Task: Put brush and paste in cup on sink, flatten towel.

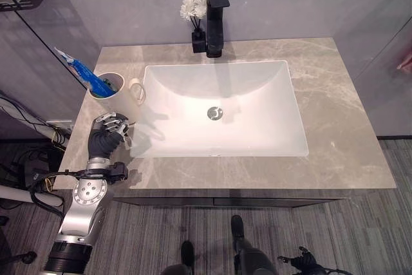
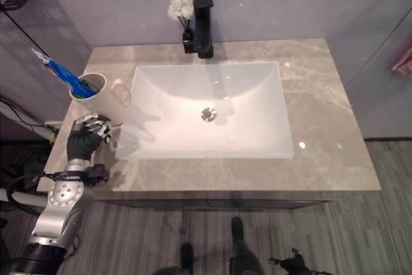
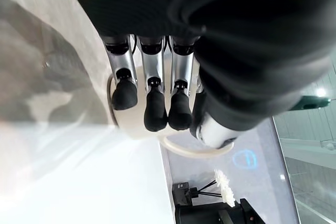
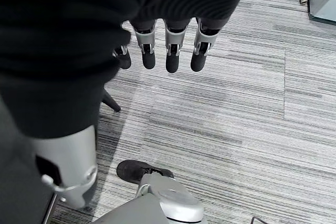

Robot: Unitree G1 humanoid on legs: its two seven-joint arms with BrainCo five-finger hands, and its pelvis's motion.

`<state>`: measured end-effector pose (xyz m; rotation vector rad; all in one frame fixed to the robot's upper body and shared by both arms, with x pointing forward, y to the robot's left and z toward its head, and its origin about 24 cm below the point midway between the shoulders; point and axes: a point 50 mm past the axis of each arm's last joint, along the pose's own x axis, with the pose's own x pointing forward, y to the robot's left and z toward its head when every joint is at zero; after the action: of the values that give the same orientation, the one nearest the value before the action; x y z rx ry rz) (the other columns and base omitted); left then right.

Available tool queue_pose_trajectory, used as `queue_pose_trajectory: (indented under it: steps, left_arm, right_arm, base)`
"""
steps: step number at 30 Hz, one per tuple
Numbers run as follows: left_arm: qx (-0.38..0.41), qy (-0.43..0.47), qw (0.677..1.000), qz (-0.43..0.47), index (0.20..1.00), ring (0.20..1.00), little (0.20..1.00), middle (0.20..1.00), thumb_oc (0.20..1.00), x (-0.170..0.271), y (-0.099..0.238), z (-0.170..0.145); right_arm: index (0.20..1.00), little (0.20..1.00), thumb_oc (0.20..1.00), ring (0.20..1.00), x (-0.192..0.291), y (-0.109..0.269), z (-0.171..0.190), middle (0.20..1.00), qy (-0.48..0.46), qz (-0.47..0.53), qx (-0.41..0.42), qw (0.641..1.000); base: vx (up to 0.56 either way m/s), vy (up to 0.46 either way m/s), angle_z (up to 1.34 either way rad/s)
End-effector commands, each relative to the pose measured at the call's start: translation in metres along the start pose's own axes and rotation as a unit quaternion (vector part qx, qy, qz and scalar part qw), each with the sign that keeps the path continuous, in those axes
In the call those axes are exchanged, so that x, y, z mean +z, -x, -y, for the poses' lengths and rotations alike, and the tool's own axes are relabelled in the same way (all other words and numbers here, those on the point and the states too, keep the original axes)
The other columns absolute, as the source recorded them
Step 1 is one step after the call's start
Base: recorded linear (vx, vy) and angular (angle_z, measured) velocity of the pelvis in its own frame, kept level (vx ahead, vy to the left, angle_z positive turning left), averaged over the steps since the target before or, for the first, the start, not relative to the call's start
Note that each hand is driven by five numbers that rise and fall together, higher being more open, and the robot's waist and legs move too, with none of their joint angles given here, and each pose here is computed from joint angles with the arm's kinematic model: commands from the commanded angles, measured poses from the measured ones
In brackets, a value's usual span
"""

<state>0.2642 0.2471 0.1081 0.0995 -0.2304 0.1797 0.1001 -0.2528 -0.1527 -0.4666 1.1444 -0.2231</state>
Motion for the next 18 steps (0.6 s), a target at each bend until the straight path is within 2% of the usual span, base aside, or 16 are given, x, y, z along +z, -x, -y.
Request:
queue_pose_trajectory:
  steps: [1,9,12,18]
  left_arm:
    - [-0.006,0.001,0.997,0.072,0.200,0.200,0.200,0.200,0.200,0.026,-0.008,0.002]
    - [0.001,0.002,0.998,0.069,0.200,0.200,0.200,0.200,0.200,0.024,-0.015,0.003]
    - [0.016,0.050,0.997,0.053,0.200,0.200,0.200,0.200,0.200,0.017,-0.019,0.007]
    - [0.033,0.048,0.997,0.056,0.200,0.200,0.200,0.200,0.200,0.019,-0.026,0.003]
  right_arm:
    - [1.000,1.000,1.000,1.000,0.005,0.000,-0.006,1.000,0.006,0.006,0.007,1.000]
    - [1.000,1.000,1.000,1.000,0.002,0.000,-0.004,1.000,0.004,0.004,0.005,1.000]
    - [1.000,1.000,1.000,1.000,0.001,0.000,-0.002,1.000,0.004,0.001,0.000,1.000]
    - [1.000,1.000,1.000,1.000,0.008,-0.001,0.000,1.000,0.004,0.015,-0.005,1.000]
  base:
    - [-0.01,-0.008,-0.05]
    - [0.00,-0.005,-0.03]
    - [0.01,0.001,-0.08]
    - [0.01,-0.001,-0.04]
